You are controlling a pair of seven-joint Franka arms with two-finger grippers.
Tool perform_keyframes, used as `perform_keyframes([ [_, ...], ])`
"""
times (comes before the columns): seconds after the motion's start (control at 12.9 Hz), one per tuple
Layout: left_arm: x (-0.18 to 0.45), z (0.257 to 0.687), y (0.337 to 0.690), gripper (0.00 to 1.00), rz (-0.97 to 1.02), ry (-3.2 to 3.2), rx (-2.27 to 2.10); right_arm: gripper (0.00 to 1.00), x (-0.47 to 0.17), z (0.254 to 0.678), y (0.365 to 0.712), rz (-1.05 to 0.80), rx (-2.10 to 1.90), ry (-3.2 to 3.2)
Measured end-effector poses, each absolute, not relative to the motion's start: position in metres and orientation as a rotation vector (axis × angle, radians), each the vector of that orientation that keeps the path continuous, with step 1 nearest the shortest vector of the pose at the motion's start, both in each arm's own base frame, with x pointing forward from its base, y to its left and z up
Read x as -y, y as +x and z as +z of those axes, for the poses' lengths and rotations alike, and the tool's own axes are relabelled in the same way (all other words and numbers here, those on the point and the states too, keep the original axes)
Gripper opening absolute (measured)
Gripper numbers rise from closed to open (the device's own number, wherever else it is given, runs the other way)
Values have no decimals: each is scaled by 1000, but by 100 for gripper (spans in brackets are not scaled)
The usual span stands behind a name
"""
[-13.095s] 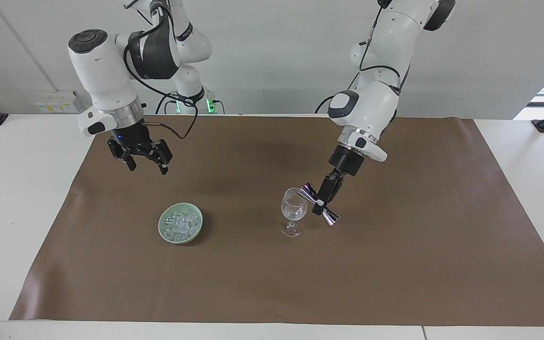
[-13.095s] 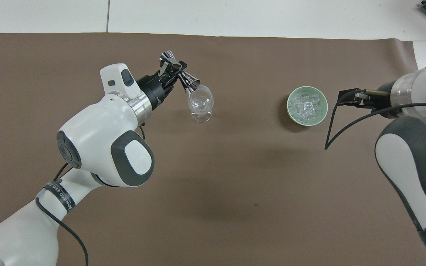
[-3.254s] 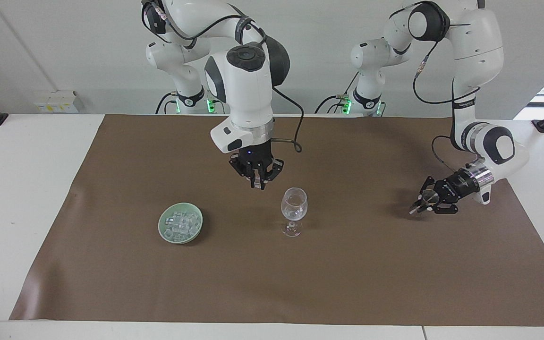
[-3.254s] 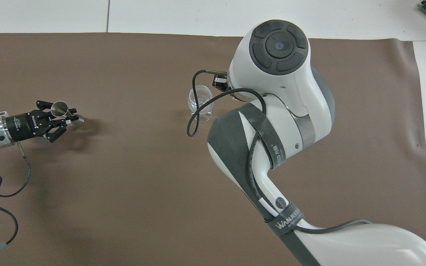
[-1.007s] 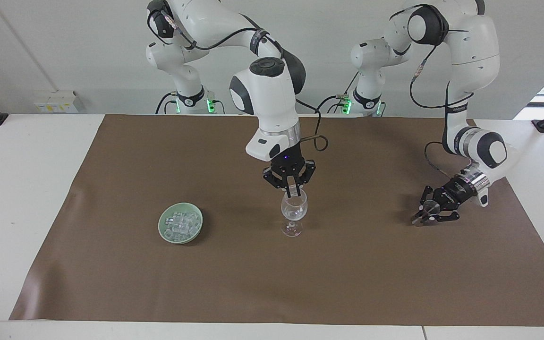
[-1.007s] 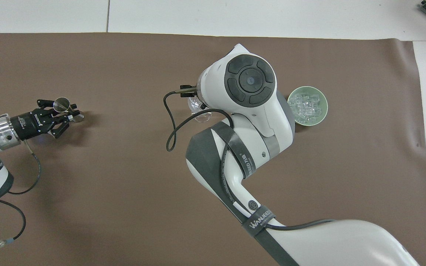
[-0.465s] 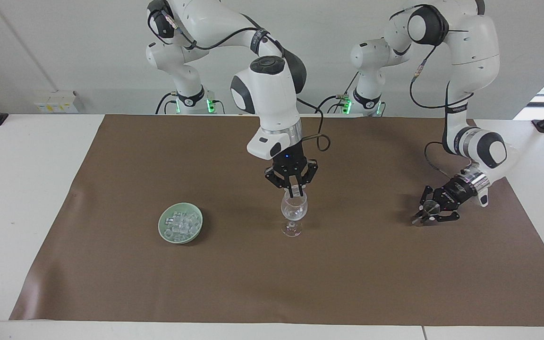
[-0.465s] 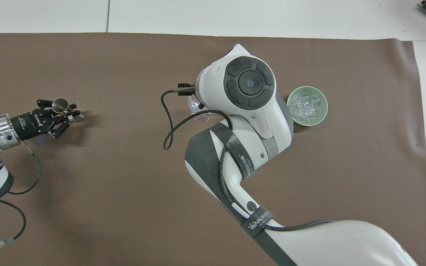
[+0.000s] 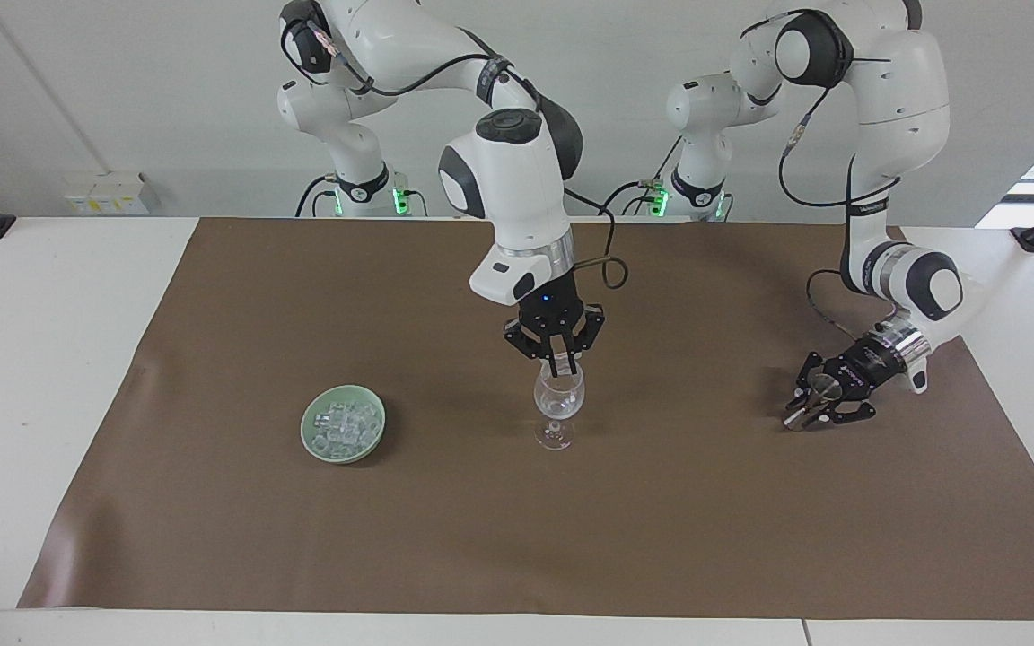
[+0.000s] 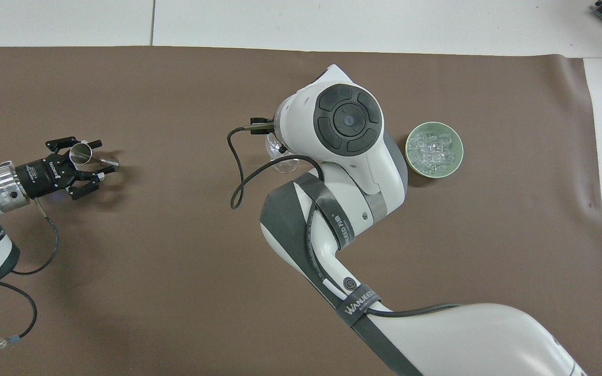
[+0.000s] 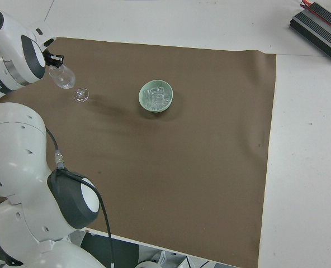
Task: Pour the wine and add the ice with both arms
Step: 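Set the silver cup on the mat and open the left gripper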
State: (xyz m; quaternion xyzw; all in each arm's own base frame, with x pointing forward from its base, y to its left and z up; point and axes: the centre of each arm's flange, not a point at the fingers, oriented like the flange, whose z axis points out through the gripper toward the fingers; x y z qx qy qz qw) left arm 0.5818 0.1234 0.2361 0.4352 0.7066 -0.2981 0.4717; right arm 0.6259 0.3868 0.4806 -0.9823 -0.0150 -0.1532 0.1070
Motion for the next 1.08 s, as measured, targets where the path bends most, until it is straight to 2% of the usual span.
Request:
perform_keyframes([
  [0.08, -124, 237, 582, 90, -730, 1076, -1728, 23, -387, 481, 626, -451, 44, -2892],
  [0.15, -124, 238, 583, 99, -728, 1092, -1725, 23, -387, 481, 626, -451, 44, -2892],
  [1.08, -162, 285, 611, 100, -630, 1476, -1691, 23, -387, 479, 626, -448, 44, -2894],
])
